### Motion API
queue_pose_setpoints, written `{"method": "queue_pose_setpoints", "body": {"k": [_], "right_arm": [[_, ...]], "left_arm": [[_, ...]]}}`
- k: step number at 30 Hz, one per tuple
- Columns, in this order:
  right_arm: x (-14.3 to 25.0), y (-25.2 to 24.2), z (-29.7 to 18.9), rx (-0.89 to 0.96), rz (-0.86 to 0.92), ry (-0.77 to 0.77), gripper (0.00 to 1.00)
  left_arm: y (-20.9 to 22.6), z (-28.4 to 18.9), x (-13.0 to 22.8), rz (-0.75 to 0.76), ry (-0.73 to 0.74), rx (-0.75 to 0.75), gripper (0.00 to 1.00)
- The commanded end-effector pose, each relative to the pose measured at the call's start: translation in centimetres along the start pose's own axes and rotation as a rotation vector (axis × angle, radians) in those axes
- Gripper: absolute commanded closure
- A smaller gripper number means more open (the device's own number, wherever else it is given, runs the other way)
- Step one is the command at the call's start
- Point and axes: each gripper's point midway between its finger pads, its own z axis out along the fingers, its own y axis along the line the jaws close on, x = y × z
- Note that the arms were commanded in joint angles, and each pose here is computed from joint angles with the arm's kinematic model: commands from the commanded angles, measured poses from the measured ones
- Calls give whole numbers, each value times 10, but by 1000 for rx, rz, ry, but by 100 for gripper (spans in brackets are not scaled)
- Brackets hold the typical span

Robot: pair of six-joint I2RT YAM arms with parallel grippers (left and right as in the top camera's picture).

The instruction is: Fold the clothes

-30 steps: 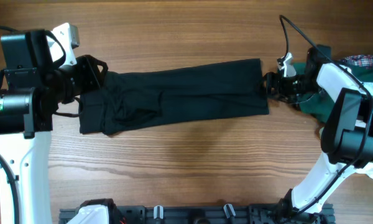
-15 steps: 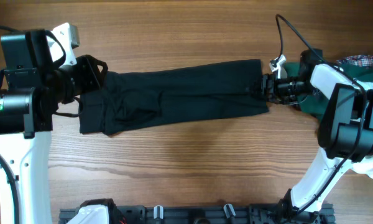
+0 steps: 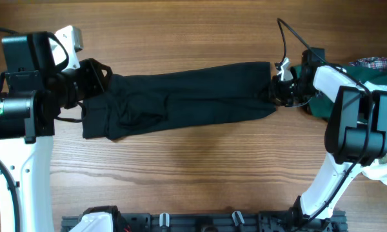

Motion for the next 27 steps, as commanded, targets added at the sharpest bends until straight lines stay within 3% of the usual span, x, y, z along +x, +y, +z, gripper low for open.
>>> {"method": "queue_pose_setpoints", "body": {"k": [1, 8, 15, 22, 27], "right_arm": [[-4, 18, -28, 62, -29, -54, 95], [-21, 36, -125, 360, -48, -281, 96], [-19, 62, -162, 445, -130, -300, 96], [-15, 124, -153, 512, -318, -277, 96], [6, 201, -101, 450, -521, -246, 96]], "left_arm": [[-5, -3, -4, 76, -15, 20, 75], [-12, -20, -10, 99, -86, 36, 73], [-20, -33, -22, 129, -167, 57, 68], [-21, -37, -24, 136, -188, 57, 66], [-19, -44, -30, 143, -231, 31, 67]]}}
